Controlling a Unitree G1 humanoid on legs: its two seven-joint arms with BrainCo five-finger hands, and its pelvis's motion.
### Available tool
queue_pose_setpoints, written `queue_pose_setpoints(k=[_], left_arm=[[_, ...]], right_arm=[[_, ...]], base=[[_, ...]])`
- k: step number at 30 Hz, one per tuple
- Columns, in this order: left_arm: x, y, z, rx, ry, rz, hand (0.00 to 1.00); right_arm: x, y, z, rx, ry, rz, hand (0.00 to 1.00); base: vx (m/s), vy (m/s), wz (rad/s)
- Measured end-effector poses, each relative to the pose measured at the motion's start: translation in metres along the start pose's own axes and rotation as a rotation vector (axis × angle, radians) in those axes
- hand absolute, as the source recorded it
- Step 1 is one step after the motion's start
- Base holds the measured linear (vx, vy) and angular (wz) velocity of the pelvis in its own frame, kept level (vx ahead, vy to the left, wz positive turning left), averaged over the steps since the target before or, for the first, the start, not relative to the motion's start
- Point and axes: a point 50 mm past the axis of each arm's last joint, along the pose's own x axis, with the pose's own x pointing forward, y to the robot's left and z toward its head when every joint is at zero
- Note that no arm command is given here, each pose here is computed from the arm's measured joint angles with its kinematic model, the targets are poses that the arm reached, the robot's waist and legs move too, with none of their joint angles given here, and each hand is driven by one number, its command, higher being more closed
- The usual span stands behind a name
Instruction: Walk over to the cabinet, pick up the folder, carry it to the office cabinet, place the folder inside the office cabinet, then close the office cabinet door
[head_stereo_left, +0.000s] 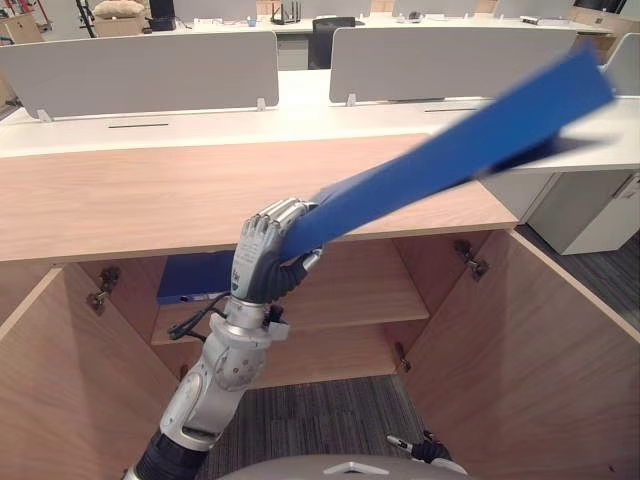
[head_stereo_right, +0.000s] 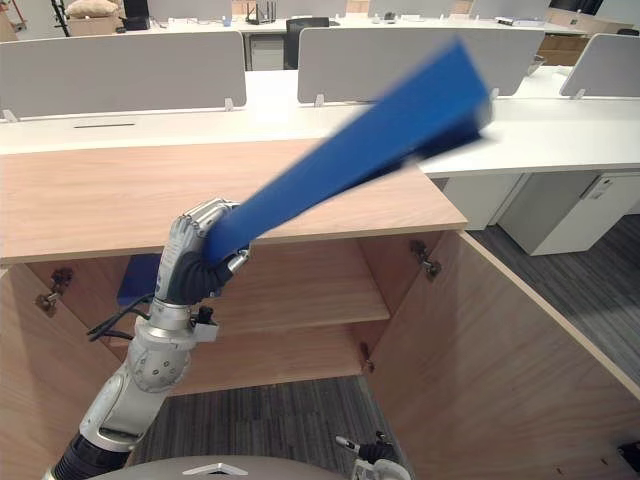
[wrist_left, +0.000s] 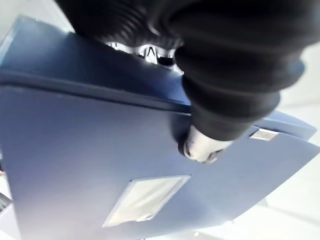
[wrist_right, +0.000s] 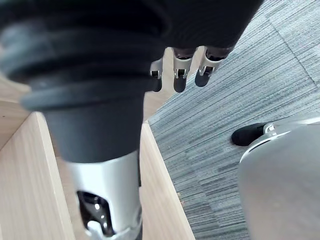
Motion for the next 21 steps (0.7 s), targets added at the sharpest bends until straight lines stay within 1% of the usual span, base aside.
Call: queue_pose_setpoints(k=[3, 4, 6, 9, 11, 14, 16, 18, 21], left_arm=[[0.002, 0.006, 0.01, -0.248, 0.036, 0.09, 1.0], [0.003, 0.007, 0.011, -0.29, 0.044, 0.106, 1.0], [0.004, 0.01, 0.012, -0.414, 0.075, 0.163, 1.0], [-0.001, 0.014, 0.012, -0.579, 0.134, 0.221, 1.0], [-0.006, 0.016, 0.008, -0.661, 0.178, 0.235, 1.0], [-0.012, 0.017, 0.003, -0.717, 0.23, 0.249, 1.0], [-0.017, 0.018, 0.0, -0.724, 0.257, 0.26, 1.0], [-0.024, 0.021, -0.005, -0.709, 0.293, 0.281, 1.0], [-0.03, 0.026, -0.009, -0.69, 0.326, 0.311, 1.0]], right_arm=[[-0.001, 0.001, 0.0, 0.004, -0.01, -0.012, 0.0], [-0.002, 0.001, 0.001, 0.009, -0.018, -0.01, 0.0], [-0.004, 0.006, 0.007, 0.013, -0.059, 0.008, 0.0], [-0.009, 0.028, 0.024, 0.074, -0.149, 0.07, 0.0], [-0.016, 0.045, 0.045, 0.115, -0.248, 0.132, 0.0], [-0.034, 0.062, 0.076, 0.185, -0.415, 0.208, 0.0], [-0.043, 0.066, 0.089, 0.218, -0.489, 0.235, 0.0], [-0.062, 0.068, 0.11, 0.276, -0.622, 0.268, 0.0], [-0.085, 0.066, 0.132, 0.333, -0.764, 0.301, 0.0]], base=[[-0.01, -0.003, -0.02], [-0.02, -0.005, -0.08], [-0.02, -0.003, -0.13], [-0.03, -0.004, -0.08], [-0.06, -0.004, -0.02], [-0.01, 0.0, -0.01], [0.0, 0.0, 0.0], [0.02, 0.002, -0.03], [0.02, 0.005, -0.09]])
